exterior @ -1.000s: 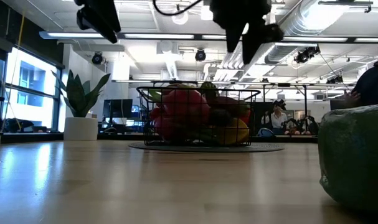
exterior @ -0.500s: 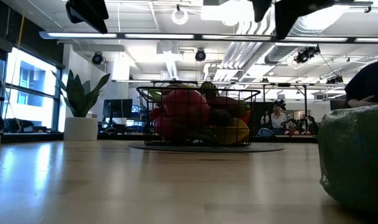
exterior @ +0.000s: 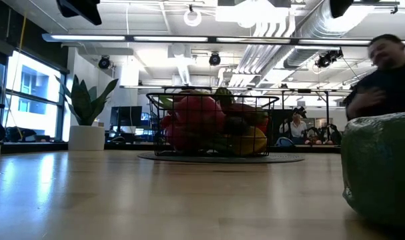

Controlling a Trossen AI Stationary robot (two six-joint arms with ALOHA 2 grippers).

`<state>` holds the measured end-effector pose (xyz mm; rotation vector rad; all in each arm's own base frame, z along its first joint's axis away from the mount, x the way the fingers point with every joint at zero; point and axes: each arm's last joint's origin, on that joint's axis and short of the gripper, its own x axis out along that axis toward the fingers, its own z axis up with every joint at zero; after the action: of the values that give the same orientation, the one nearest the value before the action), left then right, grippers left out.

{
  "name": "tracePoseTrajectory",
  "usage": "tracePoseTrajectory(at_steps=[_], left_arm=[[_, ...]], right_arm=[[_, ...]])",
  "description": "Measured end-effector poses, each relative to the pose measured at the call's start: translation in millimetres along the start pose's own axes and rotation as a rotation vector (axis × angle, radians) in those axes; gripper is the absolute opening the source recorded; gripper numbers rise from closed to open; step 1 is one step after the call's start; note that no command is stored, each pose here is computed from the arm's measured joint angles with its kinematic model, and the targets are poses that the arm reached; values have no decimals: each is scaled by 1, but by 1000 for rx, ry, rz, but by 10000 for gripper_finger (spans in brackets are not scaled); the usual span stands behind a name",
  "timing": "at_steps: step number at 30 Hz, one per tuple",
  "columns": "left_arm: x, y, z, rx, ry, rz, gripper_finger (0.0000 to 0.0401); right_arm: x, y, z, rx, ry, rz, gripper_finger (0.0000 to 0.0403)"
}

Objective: Build produce basket
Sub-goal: Put the lime into the wire basket

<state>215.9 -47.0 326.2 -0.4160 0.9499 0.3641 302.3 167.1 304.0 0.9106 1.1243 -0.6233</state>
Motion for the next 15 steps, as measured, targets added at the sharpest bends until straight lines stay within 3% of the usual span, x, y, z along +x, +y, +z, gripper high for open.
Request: tracePoseTrajectory(at_steps=[6,12,15], left_arm=[[-1,-3,-3,-29,3,-9,196],[-1,-4,-3,-75,22,-28,196],[-1,-4,-5,-98,32,-25,196]], right_arm=[[-1,0,-7,-28,41,3,217],[-2,0,-13,-76,55,5,249],[-1,1,-14,-27,59,9,262]])
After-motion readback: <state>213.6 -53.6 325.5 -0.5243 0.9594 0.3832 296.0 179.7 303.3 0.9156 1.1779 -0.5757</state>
